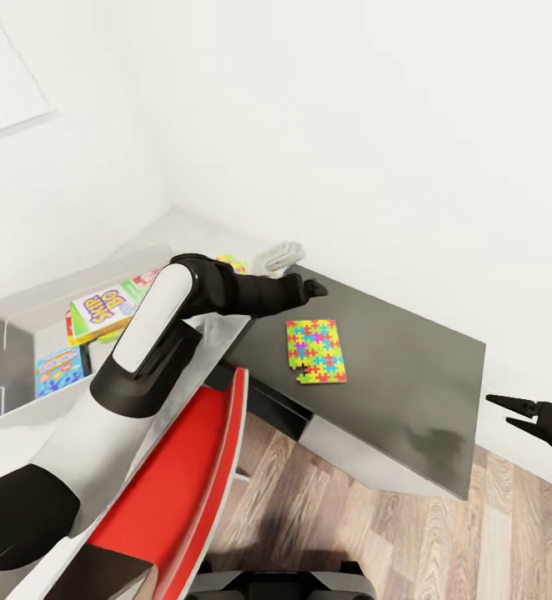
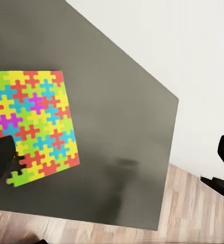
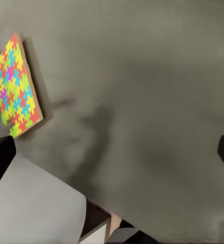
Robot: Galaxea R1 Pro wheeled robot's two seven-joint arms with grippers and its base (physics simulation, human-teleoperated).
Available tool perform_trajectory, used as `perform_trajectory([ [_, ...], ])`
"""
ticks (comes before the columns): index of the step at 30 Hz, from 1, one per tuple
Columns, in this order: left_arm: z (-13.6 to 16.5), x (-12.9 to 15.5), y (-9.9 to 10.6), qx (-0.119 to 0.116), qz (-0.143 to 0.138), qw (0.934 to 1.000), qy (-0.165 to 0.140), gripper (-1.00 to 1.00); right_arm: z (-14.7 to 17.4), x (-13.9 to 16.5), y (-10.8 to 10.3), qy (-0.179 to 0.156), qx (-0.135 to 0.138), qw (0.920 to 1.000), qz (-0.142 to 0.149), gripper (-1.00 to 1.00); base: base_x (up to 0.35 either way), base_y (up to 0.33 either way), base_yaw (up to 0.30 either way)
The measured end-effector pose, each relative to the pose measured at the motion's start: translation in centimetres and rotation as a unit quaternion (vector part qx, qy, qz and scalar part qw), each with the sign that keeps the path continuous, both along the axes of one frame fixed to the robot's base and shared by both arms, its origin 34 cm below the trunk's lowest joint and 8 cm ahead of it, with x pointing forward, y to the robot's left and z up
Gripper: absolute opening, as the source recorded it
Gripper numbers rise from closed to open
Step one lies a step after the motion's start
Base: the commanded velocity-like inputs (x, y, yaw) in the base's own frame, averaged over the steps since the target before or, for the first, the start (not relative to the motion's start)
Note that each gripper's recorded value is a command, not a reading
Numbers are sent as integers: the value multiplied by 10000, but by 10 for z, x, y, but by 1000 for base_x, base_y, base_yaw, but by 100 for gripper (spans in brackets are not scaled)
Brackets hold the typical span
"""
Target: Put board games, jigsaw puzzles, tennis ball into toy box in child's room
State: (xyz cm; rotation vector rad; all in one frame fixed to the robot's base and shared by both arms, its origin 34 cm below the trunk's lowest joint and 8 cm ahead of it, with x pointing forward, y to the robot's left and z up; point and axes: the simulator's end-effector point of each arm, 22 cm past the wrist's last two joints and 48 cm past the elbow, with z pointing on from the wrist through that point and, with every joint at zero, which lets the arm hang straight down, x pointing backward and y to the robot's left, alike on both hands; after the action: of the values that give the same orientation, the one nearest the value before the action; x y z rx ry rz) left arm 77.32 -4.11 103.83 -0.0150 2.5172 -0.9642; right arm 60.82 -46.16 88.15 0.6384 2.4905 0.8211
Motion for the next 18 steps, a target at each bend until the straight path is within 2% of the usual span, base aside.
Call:
perform_trajectory([
  [7,0,0,0,-1,1,10000,0,100,0,0,1,-6,-1,10000,12,100,4,-2,-213],
  [18,-1,-1,1,12,4,10000,1,100,1,-1,2,-14,1,10000,24,100,93,-97,-19],
])
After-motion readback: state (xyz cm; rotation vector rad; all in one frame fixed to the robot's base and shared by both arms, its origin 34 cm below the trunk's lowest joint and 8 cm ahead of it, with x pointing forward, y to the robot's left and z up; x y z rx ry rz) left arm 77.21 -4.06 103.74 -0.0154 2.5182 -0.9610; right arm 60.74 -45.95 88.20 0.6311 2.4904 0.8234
